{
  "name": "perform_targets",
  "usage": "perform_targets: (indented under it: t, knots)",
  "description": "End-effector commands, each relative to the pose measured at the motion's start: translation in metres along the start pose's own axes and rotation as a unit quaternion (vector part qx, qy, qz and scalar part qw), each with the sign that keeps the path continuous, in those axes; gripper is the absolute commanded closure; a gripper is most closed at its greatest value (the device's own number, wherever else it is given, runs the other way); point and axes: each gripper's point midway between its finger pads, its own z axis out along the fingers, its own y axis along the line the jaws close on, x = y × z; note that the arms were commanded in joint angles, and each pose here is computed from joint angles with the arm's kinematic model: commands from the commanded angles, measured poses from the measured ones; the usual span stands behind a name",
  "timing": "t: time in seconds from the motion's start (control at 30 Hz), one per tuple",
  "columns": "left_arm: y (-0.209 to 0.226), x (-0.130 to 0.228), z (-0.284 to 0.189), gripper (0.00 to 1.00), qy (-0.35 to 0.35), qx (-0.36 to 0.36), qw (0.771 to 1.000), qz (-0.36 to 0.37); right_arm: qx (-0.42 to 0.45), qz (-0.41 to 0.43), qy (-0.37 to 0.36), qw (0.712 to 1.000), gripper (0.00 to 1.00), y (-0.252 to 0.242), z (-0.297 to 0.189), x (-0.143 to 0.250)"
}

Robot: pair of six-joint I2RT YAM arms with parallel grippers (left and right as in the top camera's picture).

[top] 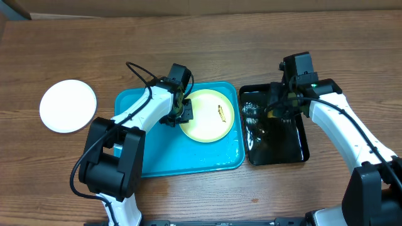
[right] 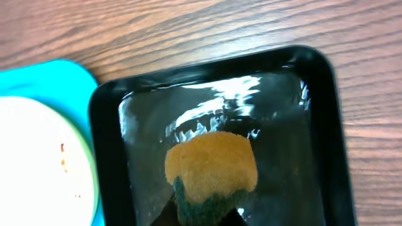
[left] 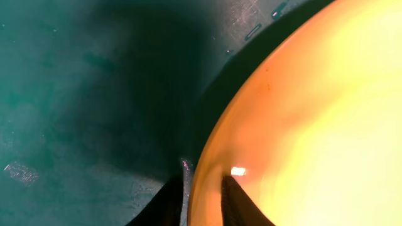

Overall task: Clean dirty plates on tray and stack at the side
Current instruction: 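Carry the wet sponge with the right gripper onto the yellow plate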

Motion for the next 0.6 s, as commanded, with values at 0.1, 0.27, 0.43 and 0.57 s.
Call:
perform_targets:
  t: [0.1,0.27,0.43,0.57]
  knots:
    - [0.007,0.013,0.016,0.91,0.030,-0.012,0.999,-0.003,-0.104,-0.075,0.023,0.991,0.96,0.050,0.000,0.016]
    - [0.000,0.019,0.016,0.94,0.044,0.008,0.999,-0.004,-0.112,-0.118,0.028,0.986,0.96,0.065,0.000,0.025]
    - [-0.001,0.023,0.015,0.94,0.054,0.014,0.998,-0.005,0.001,-0.078,0.019,0.997,0.96,0.030,0.005,0.022]
    - [-0.002,0.024,0.015,0.94,0.057,0.016,0.998,-0.005,0.076,-0.021,0.001,0.997,0.96,0.004,0.003,0.017]
